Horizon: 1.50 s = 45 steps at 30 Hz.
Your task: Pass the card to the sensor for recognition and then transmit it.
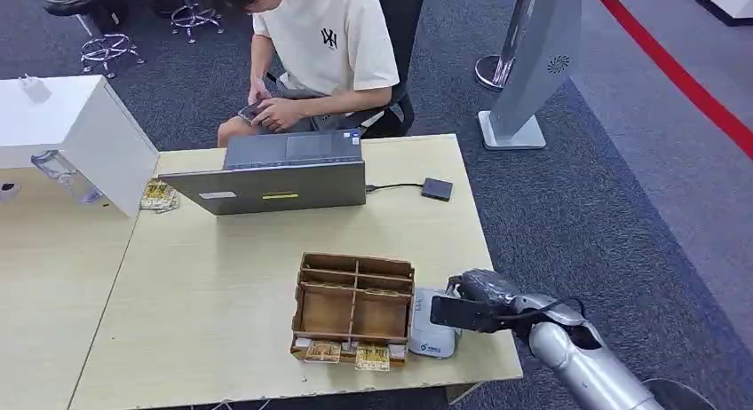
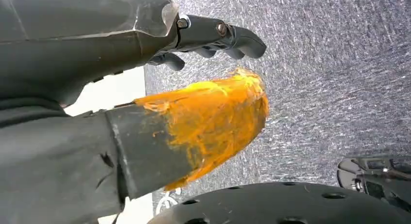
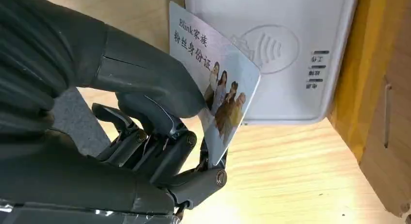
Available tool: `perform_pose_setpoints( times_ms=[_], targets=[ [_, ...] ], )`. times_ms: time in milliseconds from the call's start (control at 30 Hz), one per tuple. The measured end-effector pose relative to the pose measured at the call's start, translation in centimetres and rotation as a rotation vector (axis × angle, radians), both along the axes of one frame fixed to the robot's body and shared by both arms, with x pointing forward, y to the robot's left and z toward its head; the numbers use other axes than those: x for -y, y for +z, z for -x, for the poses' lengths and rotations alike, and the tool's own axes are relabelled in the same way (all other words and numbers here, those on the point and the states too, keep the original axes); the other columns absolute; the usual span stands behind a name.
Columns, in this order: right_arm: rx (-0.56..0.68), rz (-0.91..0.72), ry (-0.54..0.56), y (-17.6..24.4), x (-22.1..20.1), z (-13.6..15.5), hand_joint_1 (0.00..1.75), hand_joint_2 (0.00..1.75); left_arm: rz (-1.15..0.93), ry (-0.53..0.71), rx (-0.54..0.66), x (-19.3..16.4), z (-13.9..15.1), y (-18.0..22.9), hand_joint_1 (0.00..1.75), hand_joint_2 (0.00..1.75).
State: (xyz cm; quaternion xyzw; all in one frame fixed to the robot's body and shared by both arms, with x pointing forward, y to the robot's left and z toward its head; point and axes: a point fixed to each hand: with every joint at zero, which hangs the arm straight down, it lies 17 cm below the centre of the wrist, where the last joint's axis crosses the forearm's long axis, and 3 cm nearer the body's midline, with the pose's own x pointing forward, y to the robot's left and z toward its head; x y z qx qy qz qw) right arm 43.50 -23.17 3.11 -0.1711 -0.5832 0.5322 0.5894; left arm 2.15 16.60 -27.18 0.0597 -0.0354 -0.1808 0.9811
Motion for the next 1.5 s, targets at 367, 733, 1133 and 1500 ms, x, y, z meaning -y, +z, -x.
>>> perform_pose_setpoints(
  times_ms=[367, 733, 1133, 1500],
  targets=[
    [0.174, -0.083, -0.072, 4.2, -0.3, -1.2, 1.75, 1.75, -0.021, 0.018, 0.002, -0.4, 0.1, 0.0, 0.0, 0.0],
    [0.792, -0.22, -0.283, 19.2, -0.8, -0.3, 1.75, 1.75, -0.045, 0.018, 0.017, -0.7, -0.3, 0.0, 0.0, 0.0],
    [1.186, -0.187, -0.345, 28.2, -2.8, 3.2, 1.75, 1.75, -0.039, -0.1, 0.064, -0.4, -1.9, 0.2, 0.0, 0.0],
    [1.277, -0.205, -0.208, 33.2, -11.7, 0.4, 1.75, 1.75, -0.048, -0.208, 0.12, -0.4, -4.7, 0.4, 0.0, 0.0]
  ],
)
